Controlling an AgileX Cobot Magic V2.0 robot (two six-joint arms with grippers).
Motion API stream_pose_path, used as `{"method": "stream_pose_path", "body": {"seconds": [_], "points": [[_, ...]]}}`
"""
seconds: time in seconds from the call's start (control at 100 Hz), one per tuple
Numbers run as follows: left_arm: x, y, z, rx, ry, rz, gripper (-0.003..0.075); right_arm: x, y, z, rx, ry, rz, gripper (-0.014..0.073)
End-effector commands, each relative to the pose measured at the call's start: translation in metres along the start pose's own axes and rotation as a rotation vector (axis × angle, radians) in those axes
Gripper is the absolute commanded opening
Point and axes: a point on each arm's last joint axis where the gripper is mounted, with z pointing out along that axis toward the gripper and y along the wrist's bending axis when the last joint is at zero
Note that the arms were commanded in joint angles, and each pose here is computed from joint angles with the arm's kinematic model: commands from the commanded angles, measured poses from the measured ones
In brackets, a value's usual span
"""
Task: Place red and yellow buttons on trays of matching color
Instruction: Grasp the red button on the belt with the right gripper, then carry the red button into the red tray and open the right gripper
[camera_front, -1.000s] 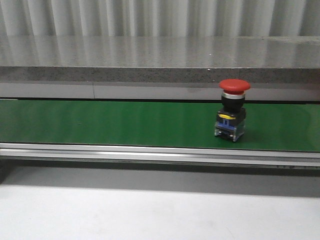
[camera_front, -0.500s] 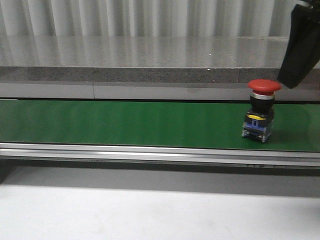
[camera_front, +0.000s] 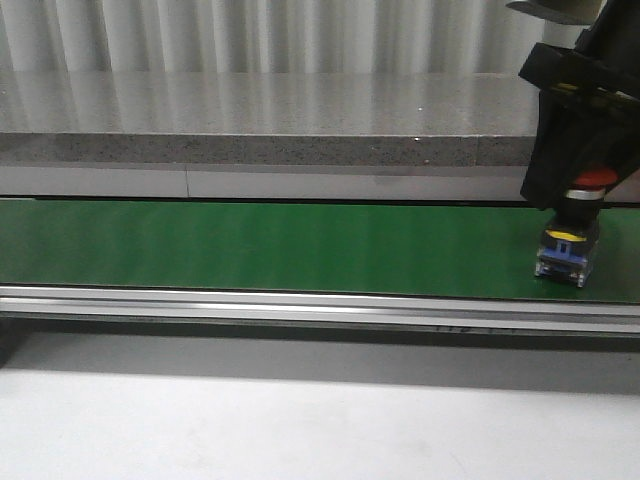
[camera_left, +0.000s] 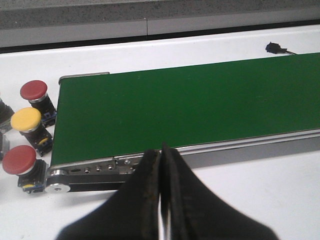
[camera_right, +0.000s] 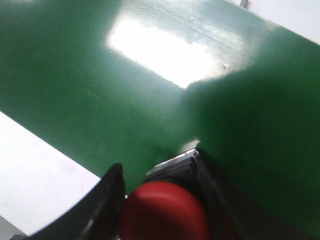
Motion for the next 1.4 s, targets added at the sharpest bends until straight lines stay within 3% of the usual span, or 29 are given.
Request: {"method": "stream_pose_path", "body": {"seconds": [0.0, 0.2, 0.46, 0.67, 0.95, 1.39], "points": [[-0.013, -0.001, -0.004, 0.007, -0.089, -0.007, -0.0020, -0.009, 0.004, -0.022, 0.025, -0.103, -0.034, 0.0127], [-0.013, -0.001, -0.004, 0.007, -0.089, -0.007, -0.0020, -0.011, -0.017, -0.053, 0.106, -0.256, 0.029, 0.0105], [-0.013, -0.001, -0.004, 0.007, -0.089, -0.007, -0.0020, -0.006, -0.088, -0.105, 0.265, -0.440, 0.309, 0.0105], [-0.013, -0.001, -0.004, 0.007, -0.089, -0.007, -0.0020, 0.008, -0.140, -0.124, 0.348, -0.480, 0.496, 0.0105], [-0.013, -0.001, -0.004, 0.007, -0.089, -0.007, -0.0020, 0.042, -0.205, -0.120, 0.431, -0.474, 0.709, 0.0105], [-0.013, -0.001, -0.004, 0.007, -0.089, -0.007, -0.0020, 0.045, -0.253, -0.076, 0.474, -0.499, 0.783, 0.0105]]}}
